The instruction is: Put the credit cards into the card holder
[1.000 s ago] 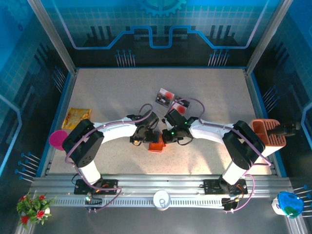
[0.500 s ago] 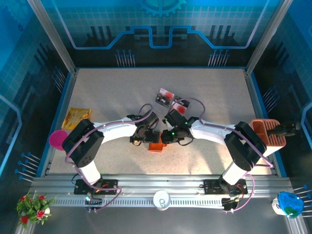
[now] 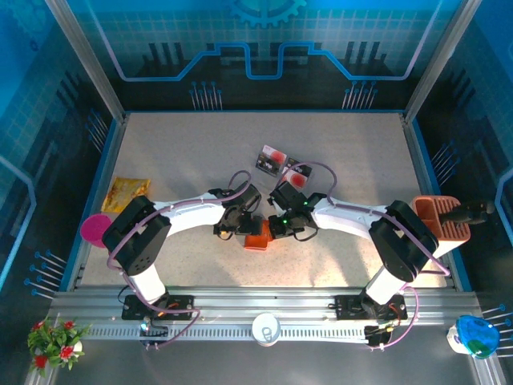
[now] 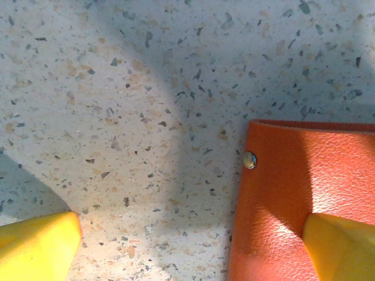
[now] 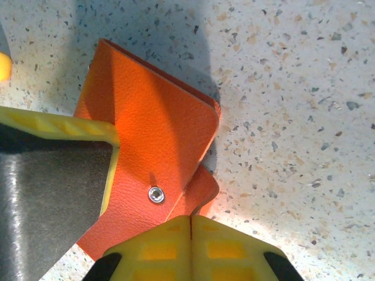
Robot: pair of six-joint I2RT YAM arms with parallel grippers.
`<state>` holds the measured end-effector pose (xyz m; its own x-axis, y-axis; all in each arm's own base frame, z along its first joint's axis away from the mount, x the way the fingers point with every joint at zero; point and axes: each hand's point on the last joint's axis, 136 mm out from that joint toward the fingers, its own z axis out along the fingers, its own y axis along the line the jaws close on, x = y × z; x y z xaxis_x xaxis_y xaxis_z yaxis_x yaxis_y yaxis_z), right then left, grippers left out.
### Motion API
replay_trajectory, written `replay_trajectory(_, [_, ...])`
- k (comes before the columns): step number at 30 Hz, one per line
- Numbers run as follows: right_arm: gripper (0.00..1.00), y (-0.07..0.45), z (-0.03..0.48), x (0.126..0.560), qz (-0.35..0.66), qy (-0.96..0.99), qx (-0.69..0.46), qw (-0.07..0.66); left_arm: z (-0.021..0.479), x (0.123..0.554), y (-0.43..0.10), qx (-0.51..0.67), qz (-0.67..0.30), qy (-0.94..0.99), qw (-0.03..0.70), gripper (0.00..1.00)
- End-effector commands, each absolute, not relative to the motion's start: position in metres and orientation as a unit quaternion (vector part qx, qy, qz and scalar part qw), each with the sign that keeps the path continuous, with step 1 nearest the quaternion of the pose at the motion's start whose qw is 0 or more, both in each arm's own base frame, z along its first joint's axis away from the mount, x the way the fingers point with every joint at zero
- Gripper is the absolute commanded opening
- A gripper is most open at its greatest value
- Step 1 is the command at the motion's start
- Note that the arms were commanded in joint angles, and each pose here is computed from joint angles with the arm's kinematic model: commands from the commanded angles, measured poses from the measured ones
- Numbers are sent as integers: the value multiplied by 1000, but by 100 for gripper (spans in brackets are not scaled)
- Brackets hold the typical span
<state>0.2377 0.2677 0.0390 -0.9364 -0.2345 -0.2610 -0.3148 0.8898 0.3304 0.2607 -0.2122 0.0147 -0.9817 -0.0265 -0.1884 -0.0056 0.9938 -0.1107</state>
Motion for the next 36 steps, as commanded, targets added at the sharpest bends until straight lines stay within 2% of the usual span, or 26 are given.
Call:
replay_trajectory(1, [0, 269, 45, 238, 185, 965, -148, 112, -20, 244, -186, 4, 13, 998, 62, 99])
replay_trajectory(15, [0, 300, 52, 243, 265, 950, -126, 107, -20, 242, -186, 3, 10, 998, 61, 99])
replay_trajectory(27, [0, 303, 23, 242, 264, 954, -112, 85, -16, 242, -188, -2, 2, 998, 65, 99])
replay_trajectory(36, [0, 287, 0, 229, 243, 962, -104, 66, 18, 253, -200, -14, -33, 995, 92, 99])
